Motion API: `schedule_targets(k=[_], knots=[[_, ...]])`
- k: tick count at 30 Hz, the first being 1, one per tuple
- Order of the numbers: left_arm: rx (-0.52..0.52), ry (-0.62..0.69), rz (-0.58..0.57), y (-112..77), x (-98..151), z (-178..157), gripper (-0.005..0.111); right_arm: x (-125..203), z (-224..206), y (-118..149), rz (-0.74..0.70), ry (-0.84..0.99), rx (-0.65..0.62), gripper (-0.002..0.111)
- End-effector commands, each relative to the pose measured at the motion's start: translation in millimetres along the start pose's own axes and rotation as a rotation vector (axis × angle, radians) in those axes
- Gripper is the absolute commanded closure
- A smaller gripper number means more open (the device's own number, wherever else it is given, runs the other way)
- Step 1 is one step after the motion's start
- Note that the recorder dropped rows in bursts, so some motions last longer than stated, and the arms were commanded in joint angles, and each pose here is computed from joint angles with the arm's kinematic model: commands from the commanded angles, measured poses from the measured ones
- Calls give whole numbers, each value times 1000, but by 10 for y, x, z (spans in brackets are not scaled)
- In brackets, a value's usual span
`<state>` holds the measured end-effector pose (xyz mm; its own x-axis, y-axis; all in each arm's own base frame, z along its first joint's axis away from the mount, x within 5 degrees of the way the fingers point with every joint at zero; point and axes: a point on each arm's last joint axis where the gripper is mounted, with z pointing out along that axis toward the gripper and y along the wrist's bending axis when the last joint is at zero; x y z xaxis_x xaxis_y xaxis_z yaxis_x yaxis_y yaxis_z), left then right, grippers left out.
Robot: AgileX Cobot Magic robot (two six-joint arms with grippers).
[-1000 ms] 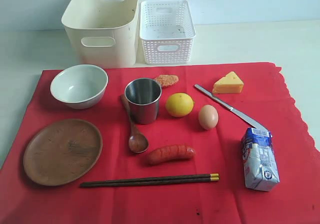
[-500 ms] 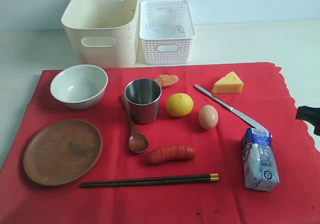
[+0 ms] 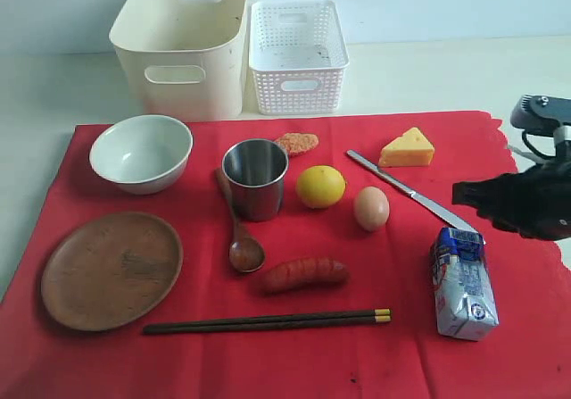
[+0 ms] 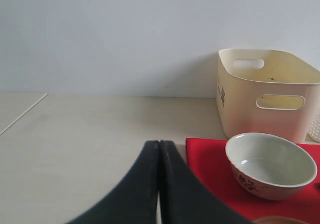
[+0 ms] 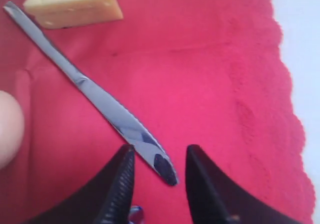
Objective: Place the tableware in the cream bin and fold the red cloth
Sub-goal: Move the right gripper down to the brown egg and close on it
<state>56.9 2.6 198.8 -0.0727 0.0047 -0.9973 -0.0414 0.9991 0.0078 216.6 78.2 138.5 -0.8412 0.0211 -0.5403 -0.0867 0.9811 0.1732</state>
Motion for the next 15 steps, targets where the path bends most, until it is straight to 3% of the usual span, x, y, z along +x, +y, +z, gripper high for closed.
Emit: schedule_targets(k=[1,7,15], knots=[[-2,-7,-5,1,-6,-2,107,-52,46,193,-89,6,-44,57],[-2,-7,-5,1,-6,-2,107,-120,113,473,-189,41,-111,47],[-2,-7,-5,1,-6,-2,107,-179,355,797,-291,102,-161,45]])
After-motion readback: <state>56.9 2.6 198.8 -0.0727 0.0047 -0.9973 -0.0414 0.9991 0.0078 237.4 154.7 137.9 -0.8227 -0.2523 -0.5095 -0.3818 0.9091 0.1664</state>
